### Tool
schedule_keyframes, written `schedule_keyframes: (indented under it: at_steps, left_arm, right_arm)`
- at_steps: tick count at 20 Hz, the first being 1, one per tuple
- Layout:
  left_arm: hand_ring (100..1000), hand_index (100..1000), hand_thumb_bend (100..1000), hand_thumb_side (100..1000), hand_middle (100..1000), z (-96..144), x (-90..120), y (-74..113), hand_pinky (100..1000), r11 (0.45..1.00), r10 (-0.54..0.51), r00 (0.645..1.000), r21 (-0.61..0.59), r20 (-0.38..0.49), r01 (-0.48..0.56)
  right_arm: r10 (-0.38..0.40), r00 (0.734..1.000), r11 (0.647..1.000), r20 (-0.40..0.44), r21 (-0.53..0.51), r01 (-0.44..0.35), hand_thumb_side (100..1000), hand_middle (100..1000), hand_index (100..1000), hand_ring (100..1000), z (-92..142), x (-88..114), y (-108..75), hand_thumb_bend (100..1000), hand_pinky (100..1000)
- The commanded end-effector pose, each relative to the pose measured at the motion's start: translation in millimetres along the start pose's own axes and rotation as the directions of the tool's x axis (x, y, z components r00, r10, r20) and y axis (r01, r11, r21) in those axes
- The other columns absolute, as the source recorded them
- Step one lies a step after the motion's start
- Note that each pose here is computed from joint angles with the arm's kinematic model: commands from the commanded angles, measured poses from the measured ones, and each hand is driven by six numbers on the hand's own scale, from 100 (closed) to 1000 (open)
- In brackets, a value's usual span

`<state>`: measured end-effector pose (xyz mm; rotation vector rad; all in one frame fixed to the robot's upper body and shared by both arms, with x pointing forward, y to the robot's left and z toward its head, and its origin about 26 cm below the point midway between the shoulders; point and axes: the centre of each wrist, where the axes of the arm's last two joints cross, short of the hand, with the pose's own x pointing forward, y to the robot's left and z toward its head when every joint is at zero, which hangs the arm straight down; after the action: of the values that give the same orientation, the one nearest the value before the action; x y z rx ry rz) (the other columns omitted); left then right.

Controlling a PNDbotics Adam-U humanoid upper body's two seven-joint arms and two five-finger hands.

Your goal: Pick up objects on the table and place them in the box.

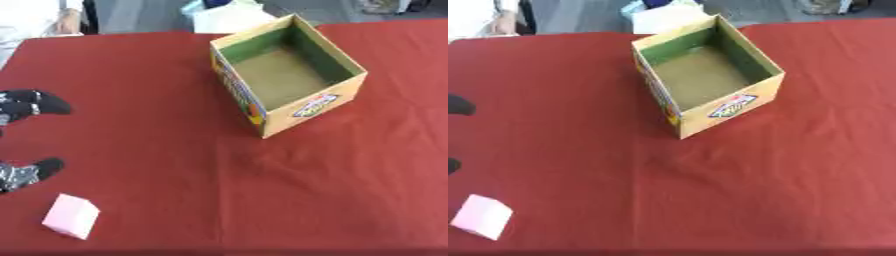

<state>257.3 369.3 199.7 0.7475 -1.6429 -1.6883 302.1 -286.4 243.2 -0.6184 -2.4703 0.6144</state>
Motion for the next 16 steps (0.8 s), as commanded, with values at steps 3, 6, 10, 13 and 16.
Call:
schedule_keyframes:
  at_steps: [3,6,10,13,16]
  left_arm:
    - [796,870,582,830,783,0.4,1.1,11.5,814,0.992,-0.051,0.998,-0.114,0.037,0.055]
    - [797,867,687,811,778,1.3,1.4,7.9,821,0.985,-0.039,0.998,-0.164,0.041,0.045]
    - [805,873,795,818,783,2.7,2.2,2.1,830,0.974,-0.014,0.999,-0.227,0.036,0.022]
    - [814,877,924,820,790,3.3,2.4,-0.1,838,0.963,-0.004,0.999,-0.269,0.037,0.014]
    - [813,877,886,758,790,3.0,2.5,0.2,838,0.956,0.001,0.999,-0.293,0.046,0.013]
  right_arm:
    - [0.028,0.999,1.0,0.031,0.007,-0.029,1000,730,791,767,-5.1,4.9,-7.5,100,846]
    - [0.029,0.999,1.0,0.03,0.008,-0.029,1000,730,791,767,-4.8,4.8,-7.5,100,846]
    - [0.03,0.999,0.999,0.028,0.011,-0.03,1000,730,791,767,-4.4,4.6,-7.5,100,846]
    - [0.03,0.999,0.999,0.027,0.013,-0.03,1000,730,791,767,-4.0,4.4,-7.3,100,846]
    - [0.028,0.999,0.999,0.026,0.015,-0.029,1000,730,791,767,-3.8,4.4,-7.1,100,846]
